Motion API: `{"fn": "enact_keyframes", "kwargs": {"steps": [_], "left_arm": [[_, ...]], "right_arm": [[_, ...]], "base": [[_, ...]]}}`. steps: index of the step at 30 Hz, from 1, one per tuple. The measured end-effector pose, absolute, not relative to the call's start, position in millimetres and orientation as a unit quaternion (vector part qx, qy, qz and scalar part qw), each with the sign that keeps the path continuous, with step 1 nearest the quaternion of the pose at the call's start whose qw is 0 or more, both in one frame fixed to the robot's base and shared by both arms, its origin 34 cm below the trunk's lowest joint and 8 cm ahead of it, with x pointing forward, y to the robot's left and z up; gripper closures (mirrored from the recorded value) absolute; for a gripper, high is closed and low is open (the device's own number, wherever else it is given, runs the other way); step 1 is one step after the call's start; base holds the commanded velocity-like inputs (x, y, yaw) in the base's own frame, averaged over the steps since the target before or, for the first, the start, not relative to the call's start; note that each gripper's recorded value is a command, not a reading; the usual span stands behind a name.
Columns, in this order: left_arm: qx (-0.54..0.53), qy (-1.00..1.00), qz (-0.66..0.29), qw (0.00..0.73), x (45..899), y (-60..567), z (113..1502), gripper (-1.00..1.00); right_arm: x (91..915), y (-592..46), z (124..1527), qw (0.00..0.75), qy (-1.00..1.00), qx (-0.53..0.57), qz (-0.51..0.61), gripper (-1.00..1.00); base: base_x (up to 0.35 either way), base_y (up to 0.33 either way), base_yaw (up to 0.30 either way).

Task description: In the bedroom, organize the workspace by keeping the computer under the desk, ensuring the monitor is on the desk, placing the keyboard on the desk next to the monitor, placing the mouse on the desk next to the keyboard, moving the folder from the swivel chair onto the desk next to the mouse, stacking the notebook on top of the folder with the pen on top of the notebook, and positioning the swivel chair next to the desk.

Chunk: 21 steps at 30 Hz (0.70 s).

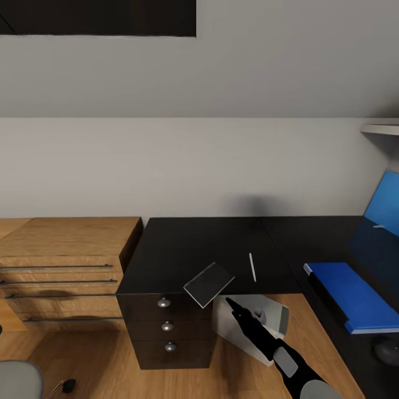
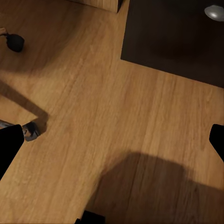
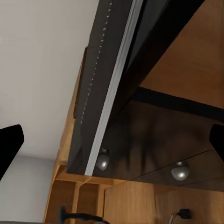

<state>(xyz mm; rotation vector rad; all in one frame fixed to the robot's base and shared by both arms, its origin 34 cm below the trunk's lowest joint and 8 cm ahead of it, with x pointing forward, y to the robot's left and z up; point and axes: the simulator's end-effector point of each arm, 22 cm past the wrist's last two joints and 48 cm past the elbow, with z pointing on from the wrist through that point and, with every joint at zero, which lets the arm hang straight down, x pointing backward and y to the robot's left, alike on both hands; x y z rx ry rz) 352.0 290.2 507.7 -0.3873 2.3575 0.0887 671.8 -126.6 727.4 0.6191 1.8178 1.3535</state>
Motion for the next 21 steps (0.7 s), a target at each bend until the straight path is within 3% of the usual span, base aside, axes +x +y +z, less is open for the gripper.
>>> {"fn": "enact_keyframes", "kwargs": {"steps": [21], "left_arm": [[-0.151, 0.917, 0.034, 0.367, 351, 290, 490, -1.00]], "right_arm": [[678, -128, 717, 0.379, 0.714, 0.247, 0.534, -1.00]], "base": [[0.000, 0.000, 0.000]]}}
